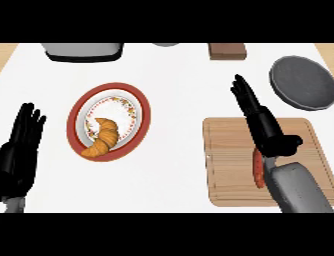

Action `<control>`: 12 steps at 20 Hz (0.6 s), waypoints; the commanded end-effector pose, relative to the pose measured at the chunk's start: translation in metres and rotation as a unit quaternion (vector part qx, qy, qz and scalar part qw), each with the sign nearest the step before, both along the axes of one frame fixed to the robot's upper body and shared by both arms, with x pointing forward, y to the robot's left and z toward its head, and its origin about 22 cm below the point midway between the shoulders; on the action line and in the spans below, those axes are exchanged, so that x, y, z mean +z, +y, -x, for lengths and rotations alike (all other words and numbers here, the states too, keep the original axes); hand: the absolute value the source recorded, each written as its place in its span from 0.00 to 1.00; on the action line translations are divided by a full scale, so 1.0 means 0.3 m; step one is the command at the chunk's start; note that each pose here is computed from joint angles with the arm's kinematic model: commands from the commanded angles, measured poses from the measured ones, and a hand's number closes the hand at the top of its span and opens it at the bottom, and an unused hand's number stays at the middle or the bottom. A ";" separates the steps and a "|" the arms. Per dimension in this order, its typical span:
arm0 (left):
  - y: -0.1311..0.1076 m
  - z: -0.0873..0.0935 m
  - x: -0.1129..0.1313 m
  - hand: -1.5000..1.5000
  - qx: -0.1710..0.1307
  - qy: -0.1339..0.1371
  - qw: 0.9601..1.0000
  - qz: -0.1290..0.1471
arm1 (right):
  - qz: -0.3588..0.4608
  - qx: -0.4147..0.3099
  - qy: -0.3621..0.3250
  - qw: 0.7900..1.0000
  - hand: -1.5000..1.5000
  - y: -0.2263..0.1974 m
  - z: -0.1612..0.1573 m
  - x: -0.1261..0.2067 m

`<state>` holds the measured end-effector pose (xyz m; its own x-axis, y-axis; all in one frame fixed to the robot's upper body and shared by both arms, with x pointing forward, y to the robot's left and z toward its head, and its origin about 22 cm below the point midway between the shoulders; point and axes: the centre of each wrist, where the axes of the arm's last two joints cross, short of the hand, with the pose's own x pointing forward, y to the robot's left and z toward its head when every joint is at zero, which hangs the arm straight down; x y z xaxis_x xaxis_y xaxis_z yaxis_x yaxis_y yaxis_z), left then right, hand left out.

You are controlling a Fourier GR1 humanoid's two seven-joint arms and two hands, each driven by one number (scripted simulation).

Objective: Pick the sweet potato from the cutting board and place it in the pan

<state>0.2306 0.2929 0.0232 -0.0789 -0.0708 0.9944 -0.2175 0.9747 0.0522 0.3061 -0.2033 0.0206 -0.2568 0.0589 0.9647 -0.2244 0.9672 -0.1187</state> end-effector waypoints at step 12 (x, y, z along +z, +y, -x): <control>-0.302 -0.008 -0.079 0.50 -0.205 0.138 0.965 0.089 | 0.341 -0.076 -0.179 0.920 0.00 -0.265 -0.048 0.077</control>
